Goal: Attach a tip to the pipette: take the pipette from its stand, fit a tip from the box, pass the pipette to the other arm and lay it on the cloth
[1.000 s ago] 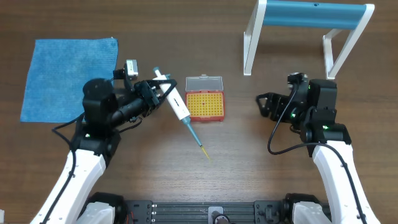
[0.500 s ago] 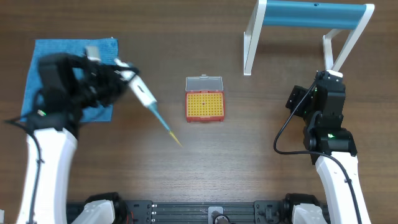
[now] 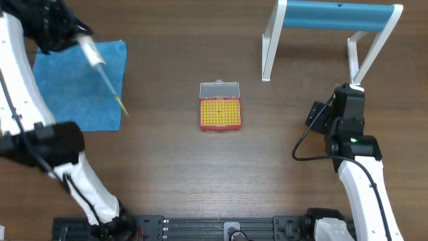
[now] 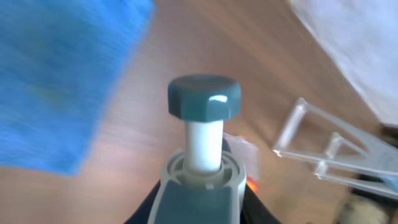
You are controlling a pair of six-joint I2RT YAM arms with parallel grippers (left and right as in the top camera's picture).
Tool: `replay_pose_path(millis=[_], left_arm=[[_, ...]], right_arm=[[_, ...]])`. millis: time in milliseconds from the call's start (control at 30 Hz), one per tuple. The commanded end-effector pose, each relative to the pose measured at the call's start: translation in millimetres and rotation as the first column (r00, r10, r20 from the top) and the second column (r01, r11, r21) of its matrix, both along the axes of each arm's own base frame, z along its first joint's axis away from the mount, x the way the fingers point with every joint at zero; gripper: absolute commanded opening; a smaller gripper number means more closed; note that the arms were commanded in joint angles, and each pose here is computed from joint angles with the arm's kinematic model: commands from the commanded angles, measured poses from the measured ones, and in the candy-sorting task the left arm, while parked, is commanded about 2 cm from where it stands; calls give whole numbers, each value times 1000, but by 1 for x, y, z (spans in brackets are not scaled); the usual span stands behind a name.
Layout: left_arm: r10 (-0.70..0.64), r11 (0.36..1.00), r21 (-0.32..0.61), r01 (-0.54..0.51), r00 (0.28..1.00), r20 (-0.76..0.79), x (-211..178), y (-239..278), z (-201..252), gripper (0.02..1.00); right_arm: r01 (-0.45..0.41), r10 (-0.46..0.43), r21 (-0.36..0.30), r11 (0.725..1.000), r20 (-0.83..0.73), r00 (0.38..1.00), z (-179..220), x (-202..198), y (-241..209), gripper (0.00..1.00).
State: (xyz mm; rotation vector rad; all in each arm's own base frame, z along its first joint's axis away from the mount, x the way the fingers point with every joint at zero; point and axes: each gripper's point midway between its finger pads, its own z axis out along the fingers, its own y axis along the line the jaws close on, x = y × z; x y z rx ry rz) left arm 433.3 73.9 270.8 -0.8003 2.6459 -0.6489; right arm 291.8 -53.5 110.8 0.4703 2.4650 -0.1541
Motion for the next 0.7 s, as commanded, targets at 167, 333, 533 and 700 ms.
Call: replay_pose_path(millis=[167,333,533,700], left_arm=[[44,951,310,11,985,-168,5,93,-71,25],[36,830,547,108,969,-246,3,140,-83,25],[26,819,553,152,953,-301,9,158,-117,27],[-80,819,502,279,921,-381,22,156,-173,27]], right_arm=[[65,-63,29,997,-88,994,-10,-18,0,818],[143,-138,74,987,-69,988,-10,-17,0,818],[237,-231,149,960,-54,971,-11,-17,3,820],[220,-213,186,957,-58,975,-11,-15,11,820]])
